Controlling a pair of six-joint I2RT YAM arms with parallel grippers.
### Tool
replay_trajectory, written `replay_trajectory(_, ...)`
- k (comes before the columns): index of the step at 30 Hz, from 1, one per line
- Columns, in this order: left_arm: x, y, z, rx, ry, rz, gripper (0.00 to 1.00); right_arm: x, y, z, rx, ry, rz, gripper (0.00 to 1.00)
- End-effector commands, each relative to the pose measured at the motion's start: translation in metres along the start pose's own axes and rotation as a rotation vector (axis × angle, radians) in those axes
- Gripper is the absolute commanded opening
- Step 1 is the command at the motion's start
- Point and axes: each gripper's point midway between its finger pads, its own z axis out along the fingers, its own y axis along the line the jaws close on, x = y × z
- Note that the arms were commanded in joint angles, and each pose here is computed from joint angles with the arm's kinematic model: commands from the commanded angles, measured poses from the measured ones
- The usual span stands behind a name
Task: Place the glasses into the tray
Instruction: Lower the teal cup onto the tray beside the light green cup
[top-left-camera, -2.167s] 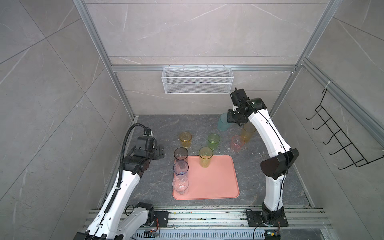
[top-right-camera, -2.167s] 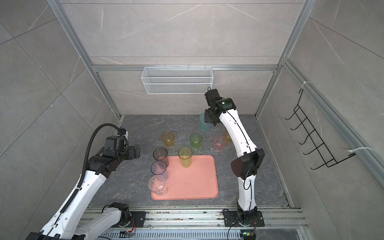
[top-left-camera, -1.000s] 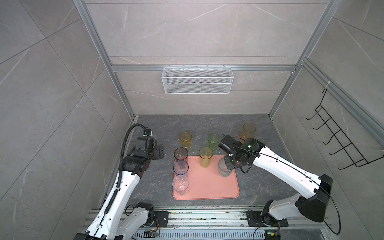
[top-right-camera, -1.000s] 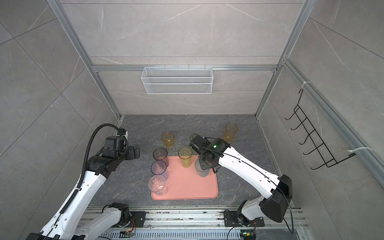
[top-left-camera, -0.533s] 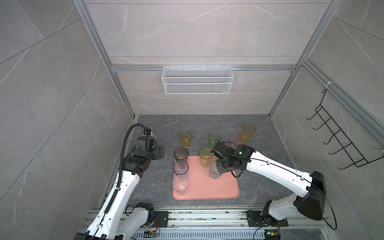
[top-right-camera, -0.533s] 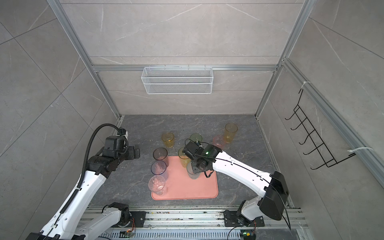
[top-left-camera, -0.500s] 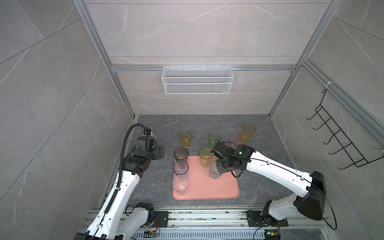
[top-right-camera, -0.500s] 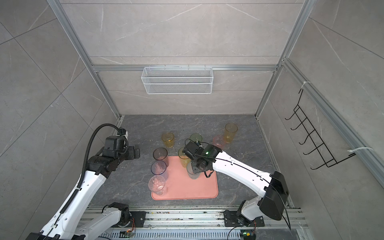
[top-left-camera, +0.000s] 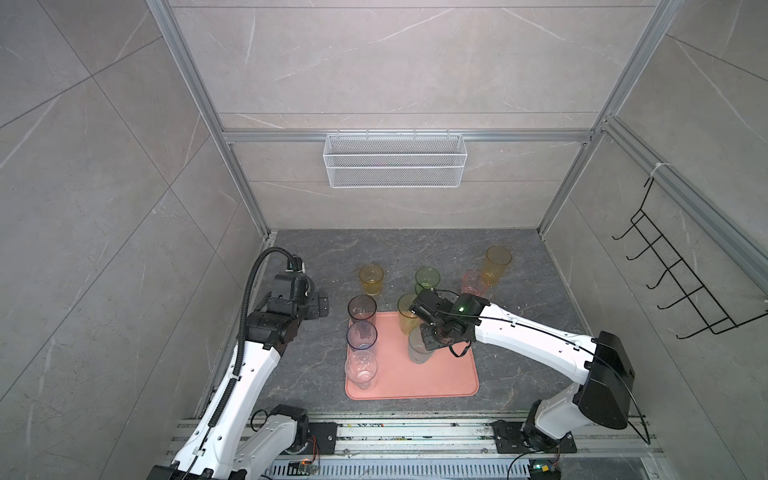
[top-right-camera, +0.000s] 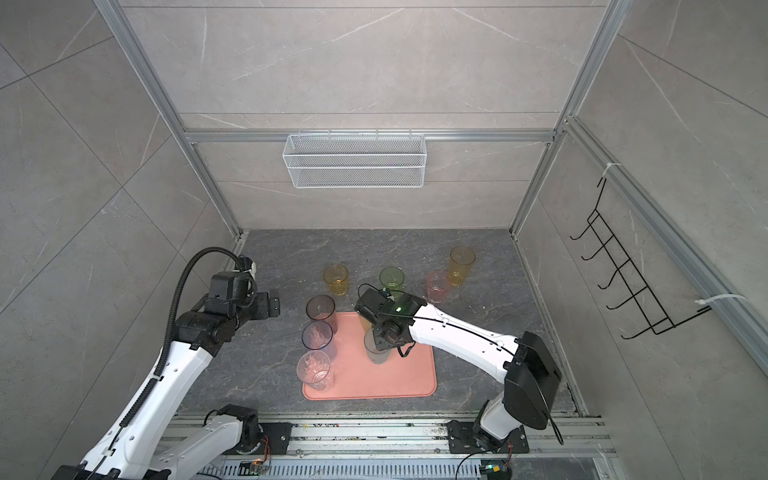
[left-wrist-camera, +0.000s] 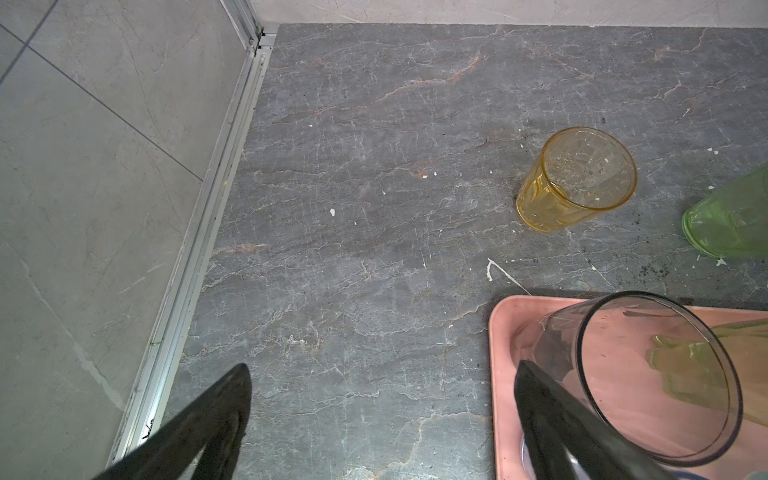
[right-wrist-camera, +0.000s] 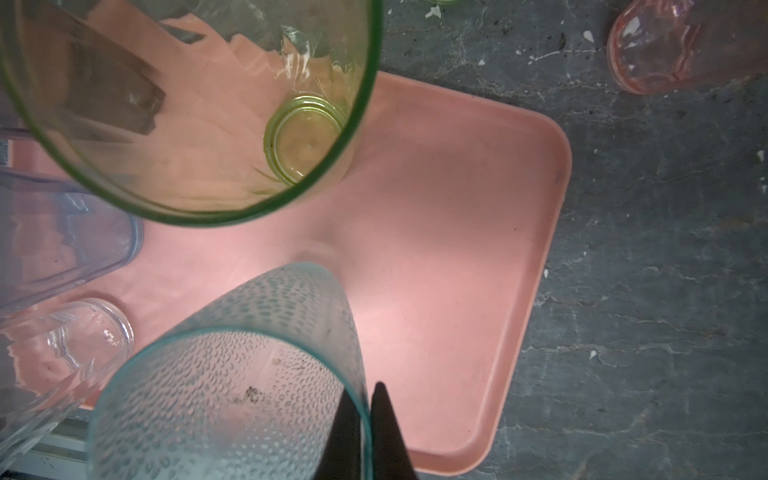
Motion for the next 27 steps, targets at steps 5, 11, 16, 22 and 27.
replay_trajectory(5,-0.007,0.002,-0.005,-0.001,-0.021,0.007,0.99,0.0,0.009,0.012,-0.01,0.009,0.017,0.0)
replay_trajectory(11,-0.007,0.002,-0.005,-0.004,-0.018,0.008,0.99,-0.001,0.012,0.017,-0.003,0.015,0.013,0.0)
replay_trajectory(16,-0.007,0.003,-0.005,-0.009,-0.019,0.007,0.99,-0.004,0.013,0.019,0.008,0.015,0.009,0.0)
replay_trajectory(22,-0.007,0.004,-0.005,-0.011,-0.019,0.007,0.99,-0.006,0.013,0.022,0.023,0.02,0.008,0.0)
replay_trajectory(27,-0.007,0.003,-0.005,-0.01,-0.019,0.007,0.99,-0.008,0.015,0.023,0.024,0.021,0.011,0.0)
